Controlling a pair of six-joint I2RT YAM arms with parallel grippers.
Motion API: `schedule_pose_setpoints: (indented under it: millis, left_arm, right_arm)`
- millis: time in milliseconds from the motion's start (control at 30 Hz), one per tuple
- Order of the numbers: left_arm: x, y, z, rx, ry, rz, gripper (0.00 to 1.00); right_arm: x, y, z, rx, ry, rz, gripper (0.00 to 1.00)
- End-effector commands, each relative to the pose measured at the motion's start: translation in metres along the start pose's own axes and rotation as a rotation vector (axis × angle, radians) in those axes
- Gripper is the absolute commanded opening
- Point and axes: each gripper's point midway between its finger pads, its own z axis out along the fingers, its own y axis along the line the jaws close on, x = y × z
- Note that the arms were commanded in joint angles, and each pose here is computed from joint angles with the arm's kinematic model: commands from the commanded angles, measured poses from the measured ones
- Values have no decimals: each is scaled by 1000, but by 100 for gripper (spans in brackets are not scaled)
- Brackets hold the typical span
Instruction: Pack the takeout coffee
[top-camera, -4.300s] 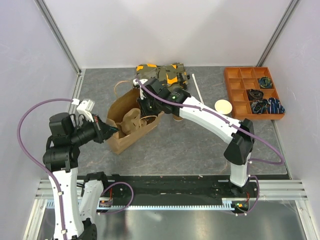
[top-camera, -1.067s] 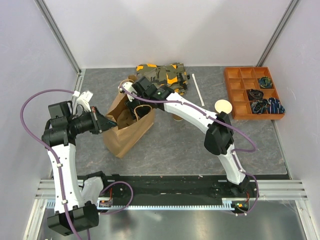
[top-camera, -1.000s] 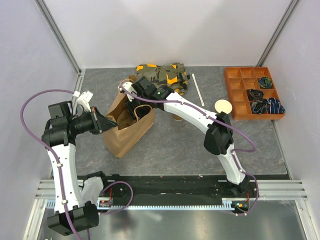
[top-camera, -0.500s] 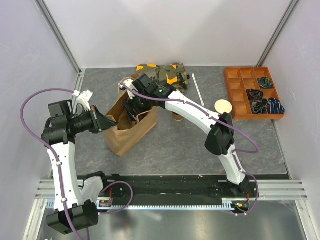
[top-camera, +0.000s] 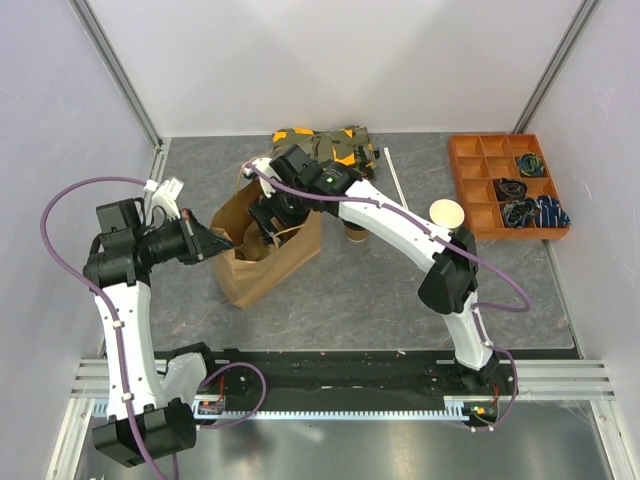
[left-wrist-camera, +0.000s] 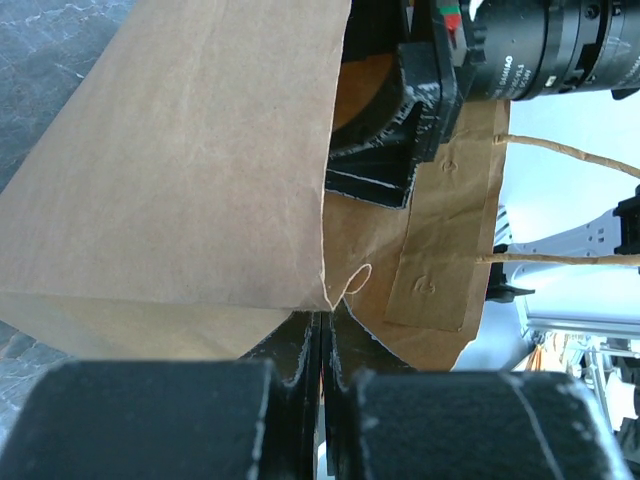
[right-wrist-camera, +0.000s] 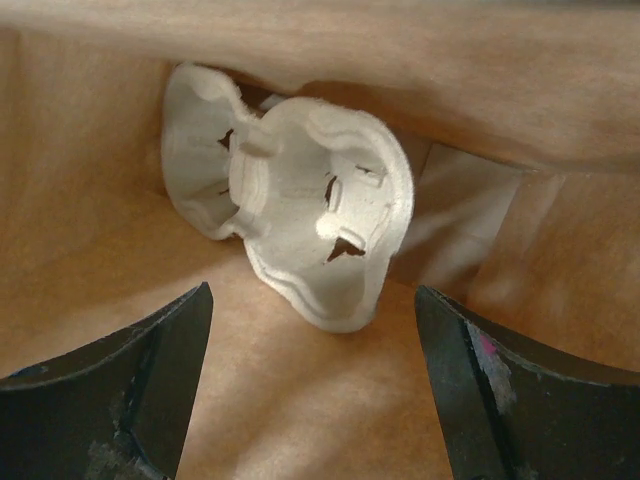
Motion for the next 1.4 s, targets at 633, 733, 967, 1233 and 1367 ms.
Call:
schedule_pose_setpoints:
  millis: [633,733,967,1233,1367]
  left_arm:
    - [-10,12,4,-45,-17,-46,2]
    - [-9,14,5,-46,-12,-57,2]
    - [-12,16,9,-35,-9,-72,2]
    - [-17,16,11,-22,-12,-72,2]
    - [-19,18,12,-24,-12,-70,2]
  right_arm:
    - [-3,4,-40,30,-56,-47,98]
    - [-1,-1,-38,60,-45,-42,98]
    - [-3,-1,-37,76,-78,-128,98]
    - [-1,-9,-37,105,-72,-191,98]
    - [-6,-5,-42,87,-110,-203,98]
